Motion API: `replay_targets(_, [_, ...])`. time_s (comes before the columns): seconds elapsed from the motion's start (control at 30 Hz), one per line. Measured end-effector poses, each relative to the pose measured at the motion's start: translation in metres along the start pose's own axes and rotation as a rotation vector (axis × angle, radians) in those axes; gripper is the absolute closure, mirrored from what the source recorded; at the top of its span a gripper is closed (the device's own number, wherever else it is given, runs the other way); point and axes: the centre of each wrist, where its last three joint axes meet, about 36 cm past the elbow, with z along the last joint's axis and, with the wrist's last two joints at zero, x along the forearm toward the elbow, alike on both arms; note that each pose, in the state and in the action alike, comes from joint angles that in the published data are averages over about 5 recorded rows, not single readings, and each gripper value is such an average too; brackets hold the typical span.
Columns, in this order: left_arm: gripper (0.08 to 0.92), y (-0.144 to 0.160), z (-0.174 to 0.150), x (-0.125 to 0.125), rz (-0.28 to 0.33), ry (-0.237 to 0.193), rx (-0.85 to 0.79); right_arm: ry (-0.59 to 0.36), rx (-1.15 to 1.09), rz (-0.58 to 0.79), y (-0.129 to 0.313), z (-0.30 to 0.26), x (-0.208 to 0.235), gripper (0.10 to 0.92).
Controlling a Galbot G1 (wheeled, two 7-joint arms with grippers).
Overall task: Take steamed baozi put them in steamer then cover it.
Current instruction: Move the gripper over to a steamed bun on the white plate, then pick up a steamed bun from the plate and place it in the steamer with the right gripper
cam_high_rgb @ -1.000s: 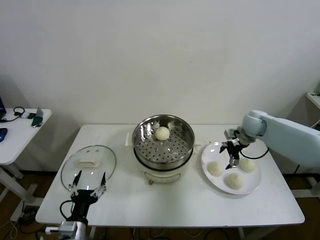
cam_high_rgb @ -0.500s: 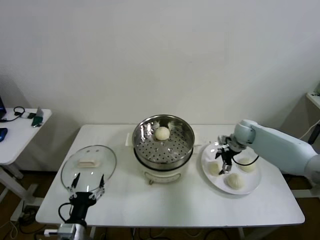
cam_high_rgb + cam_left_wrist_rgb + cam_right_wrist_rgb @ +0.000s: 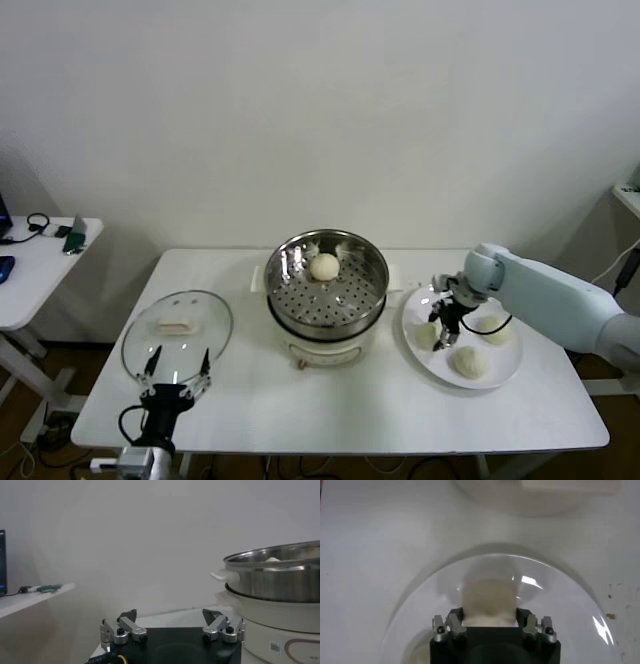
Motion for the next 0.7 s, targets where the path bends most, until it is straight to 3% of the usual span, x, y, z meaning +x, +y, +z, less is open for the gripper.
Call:
replay_targets(0.23, [0.177, -0.001, 0.0, 0.0, 0.003, 0.0, 0.001, -0.031, -0.027, 0.034, -0.012, 0.002, 0.04, 0.368])
replay_targets(0.7, [0.177, -0.013, -0.003, -0.001, 0.023, -0.007, 0.007, -0.13, 0.0, 0.163, -0.055, -0.063, 0.194, 0.361])
